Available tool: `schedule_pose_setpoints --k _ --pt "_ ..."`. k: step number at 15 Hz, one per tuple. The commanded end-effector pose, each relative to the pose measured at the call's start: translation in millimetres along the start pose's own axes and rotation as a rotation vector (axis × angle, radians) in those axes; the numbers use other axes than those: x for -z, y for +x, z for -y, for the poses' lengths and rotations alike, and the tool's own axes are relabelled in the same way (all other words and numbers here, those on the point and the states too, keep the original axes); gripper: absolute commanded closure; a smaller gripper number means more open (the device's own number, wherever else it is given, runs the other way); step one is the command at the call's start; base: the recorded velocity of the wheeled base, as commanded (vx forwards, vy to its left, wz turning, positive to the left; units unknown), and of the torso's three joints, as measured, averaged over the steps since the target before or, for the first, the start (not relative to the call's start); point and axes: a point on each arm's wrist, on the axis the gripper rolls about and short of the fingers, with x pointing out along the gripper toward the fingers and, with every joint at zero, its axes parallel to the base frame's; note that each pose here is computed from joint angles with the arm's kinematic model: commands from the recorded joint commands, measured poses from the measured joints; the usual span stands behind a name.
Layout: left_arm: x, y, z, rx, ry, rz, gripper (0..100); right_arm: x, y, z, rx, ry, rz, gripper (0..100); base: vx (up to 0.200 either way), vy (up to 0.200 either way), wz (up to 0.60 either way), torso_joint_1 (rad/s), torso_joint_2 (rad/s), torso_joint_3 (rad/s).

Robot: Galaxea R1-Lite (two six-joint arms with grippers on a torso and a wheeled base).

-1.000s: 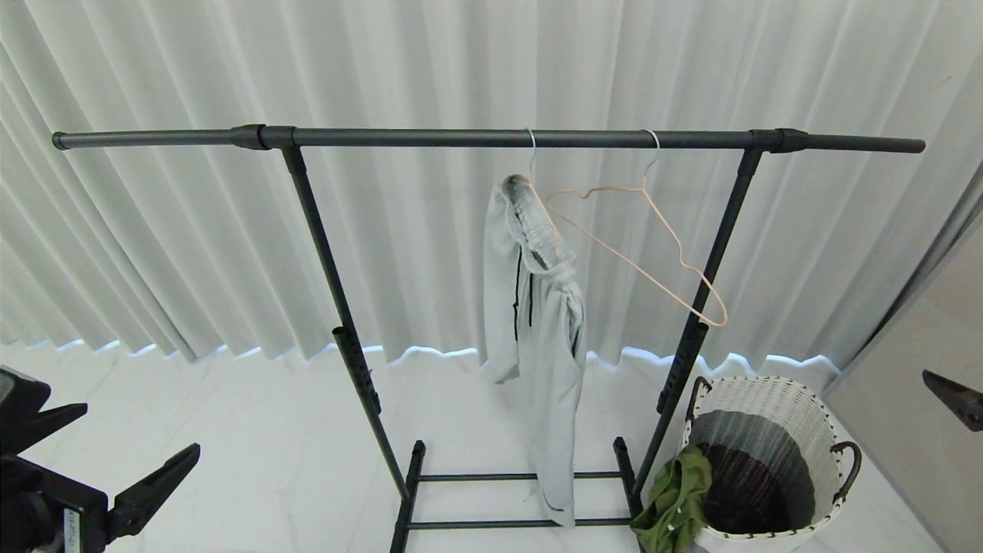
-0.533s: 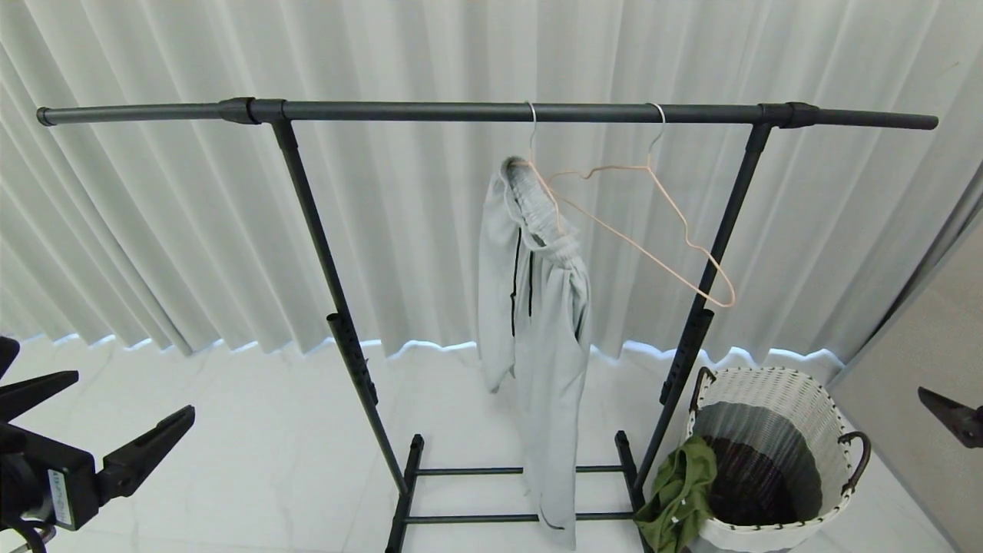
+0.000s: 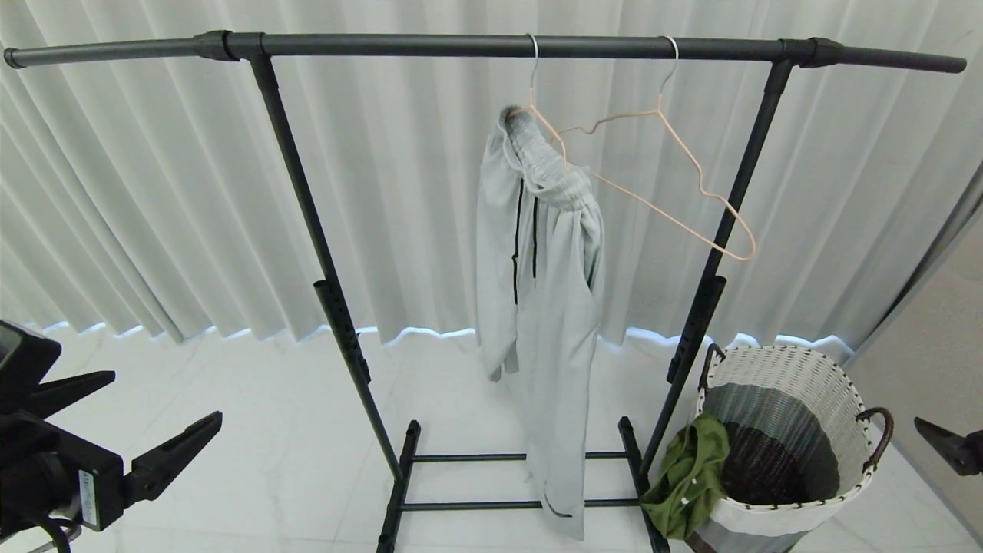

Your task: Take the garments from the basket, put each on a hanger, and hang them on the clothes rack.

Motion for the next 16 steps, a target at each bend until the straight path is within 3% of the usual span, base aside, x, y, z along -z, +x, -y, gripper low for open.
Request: schedule_pose_setpoints --k 1,4,9,12,16 --pt "-1 2 1.9 0.021 -0.001 0.0 0 2.9 3 -1.6 -0.006 -0.003 -0.02 0 0.0 0.0 0.0 -0.207 0.5 0.286" --pt "-1 9 4.4 0.059 -0.071 -0.02 0 12.0 3 -3.8 -0.009 -0.043 -0.052 0 0.0 0.0 0.0 -0.196 0.48 0.289" --pt "-3 16 14.5 0.146 -0.047 -0.024 0 12.6 4 -4.2 -0.016 -0.096 -0.053 0 0.0 0.0 0.0 -0.162 0.44 0.27" --pt "-4 22 14.7 0.158 -0.085 -0.043 0 14.5 7 -5.4 -0.027 -0.167 -0.071 0 0.0 0.0 0.0 -0.04 0.13 0.08" --pt "-5 24 18.6 0.186 -0.092 -0.047 0 17.7 21 -8.7 -0.054 -0.182 -0.128 0 0.2 0.0 0.0 -0.01 0.02 0.016"
